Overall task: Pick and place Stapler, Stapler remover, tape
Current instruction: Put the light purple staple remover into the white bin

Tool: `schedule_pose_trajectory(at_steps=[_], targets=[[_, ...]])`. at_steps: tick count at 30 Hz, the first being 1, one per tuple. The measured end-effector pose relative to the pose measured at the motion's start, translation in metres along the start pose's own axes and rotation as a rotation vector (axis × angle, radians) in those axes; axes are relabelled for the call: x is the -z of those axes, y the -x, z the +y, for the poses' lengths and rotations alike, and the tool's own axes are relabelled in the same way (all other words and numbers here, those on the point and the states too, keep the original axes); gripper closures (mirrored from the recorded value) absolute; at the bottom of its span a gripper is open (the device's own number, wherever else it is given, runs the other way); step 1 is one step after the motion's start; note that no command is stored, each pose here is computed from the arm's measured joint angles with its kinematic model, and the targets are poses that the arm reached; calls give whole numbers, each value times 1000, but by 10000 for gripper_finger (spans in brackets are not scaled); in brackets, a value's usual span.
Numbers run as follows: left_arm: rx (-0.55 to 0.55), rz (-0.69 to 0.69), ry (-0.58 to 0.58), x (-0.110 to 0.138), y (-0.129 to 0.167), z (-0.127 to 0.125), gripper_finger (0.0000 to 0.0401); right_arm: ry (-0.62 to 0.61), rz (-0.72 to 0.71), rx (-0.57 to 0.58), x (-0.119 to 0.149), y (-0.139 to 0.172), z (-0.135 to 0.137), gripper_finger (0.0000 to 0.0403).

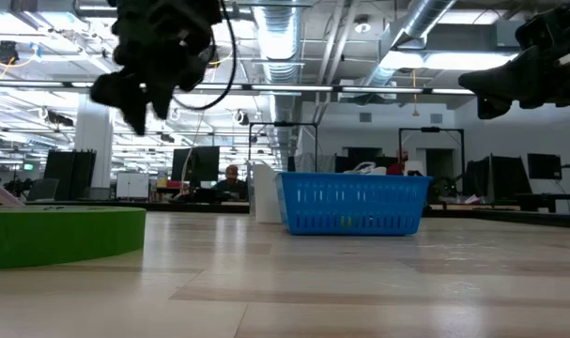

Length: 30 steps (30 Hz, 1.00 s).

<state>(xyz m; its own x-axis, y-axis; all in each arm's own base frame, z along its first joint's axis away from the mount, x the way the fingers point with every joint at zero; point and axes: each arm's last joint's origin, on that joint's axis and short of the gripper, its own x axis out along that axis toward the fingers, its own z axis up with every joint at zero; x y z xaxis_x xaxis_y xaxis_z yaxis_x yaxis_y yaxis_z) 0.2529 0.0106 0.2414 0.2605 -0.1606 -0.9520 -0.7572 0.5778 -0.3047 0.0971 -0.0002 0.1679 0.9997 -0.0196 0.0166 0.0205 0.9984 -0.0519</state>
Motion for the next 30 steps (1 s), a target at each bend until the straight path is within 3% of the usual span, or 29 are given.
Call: schedule_pose_trajectory(at_steps=[5, 16, 24, 30], targets=[[-21, 86, 132, 12, -15, 7, 187, 0, 0, 0, 0, 0, 0, 402], [-86, 129, 286, 20, -28, 18, 187, 0, 0, 0, 0, 0, 0, 402], [-148, 148, 377, 33, -16, 25, 187, 0, 0, 0, 0, 0, 0, 402], [-256, 95, 441, 46, -7, 33, 171, 0, 0, 0, 0, 0, 0, 402]])
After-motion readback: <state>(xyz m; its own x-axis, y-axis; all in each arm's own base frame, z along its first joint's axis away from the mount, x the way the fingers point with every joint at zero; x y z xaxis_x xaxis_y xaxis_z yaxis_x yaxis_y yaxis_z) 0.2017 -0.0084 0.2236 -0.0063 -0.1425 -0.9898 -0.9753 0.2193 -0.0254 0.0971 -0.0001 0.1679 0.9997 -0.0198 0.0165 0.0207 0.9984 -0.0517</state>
